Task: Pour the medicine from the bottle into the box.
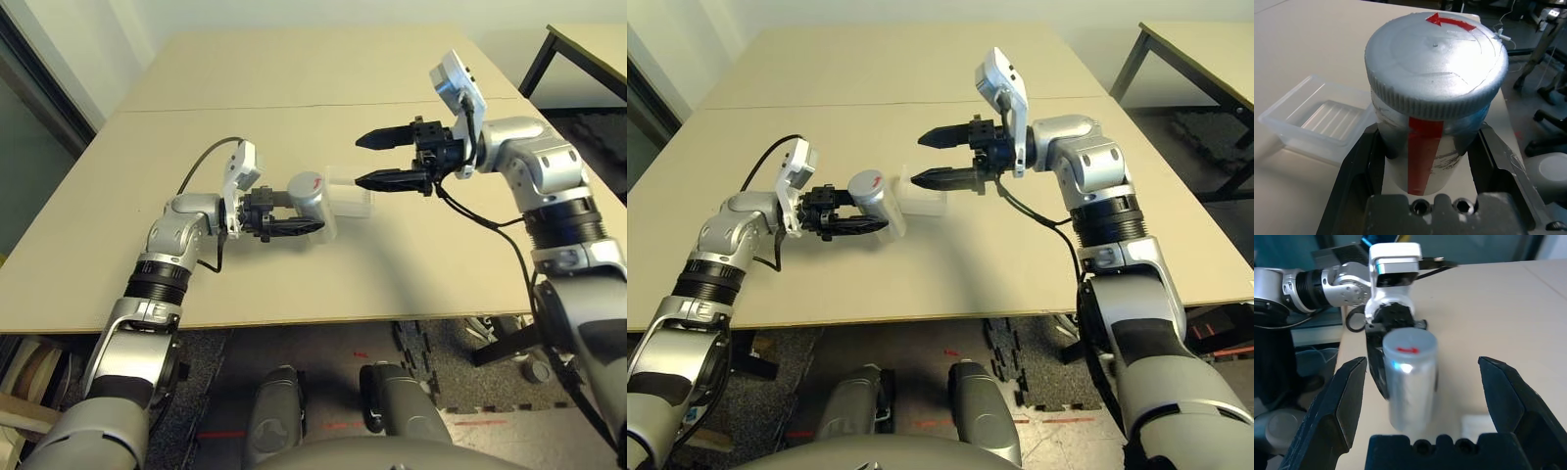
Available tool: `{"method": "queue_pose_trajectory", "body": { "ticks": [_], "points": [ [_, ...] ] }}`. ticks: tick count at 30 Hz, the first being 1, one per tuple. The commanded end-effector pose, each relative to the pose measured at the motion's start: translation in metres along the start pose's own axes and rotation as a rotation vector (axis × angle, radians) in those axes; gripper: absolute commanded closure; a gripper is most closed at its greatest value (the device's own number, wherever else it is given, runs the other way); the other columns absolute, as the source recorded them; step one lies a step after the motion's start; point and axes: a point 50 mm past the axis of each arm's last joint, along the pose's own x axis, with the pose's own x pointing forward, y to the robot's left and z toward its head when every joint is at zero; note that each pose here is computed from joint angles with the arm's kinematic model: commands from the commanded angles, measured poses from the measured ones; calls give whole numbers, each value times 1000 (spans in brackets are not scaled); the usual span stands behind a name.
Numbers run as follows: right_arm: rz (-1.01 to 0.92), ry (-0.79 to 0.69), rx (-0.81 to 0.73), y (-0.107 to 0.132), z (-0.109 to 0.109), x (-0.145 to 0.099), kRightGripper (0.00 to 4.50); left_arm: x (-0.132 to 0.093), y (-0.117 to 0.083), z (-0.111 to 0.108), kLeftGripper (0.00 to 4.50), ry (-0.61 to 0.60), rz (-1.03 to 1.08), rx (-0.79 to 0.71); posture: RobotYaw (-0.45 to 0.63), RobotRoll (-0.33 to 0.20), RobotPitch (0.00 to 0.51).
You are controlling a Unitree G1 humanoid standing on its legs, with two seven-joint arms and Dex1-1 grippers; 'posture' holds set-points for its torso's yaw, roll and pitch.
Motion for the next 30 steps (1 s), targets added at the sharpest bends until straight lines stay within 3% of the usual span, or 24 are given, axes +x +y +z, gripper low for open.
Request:
{"method": "queue_pose_trajectory", "body": {
  "ticks": [1,17,30],
  "points": [
    [24,13,-49,4,6,9,0,1,3,2,1826,15,7,17,-84,0,59],
    [61,38,-107,2,0,47,0,3,-1,5,1826,0,-10,24,-58,0,52],
    [18,40,-105,-8,-7,58,0,7,-5,8,1826,-12,-31,21,-57,0,56]
  ]
}}
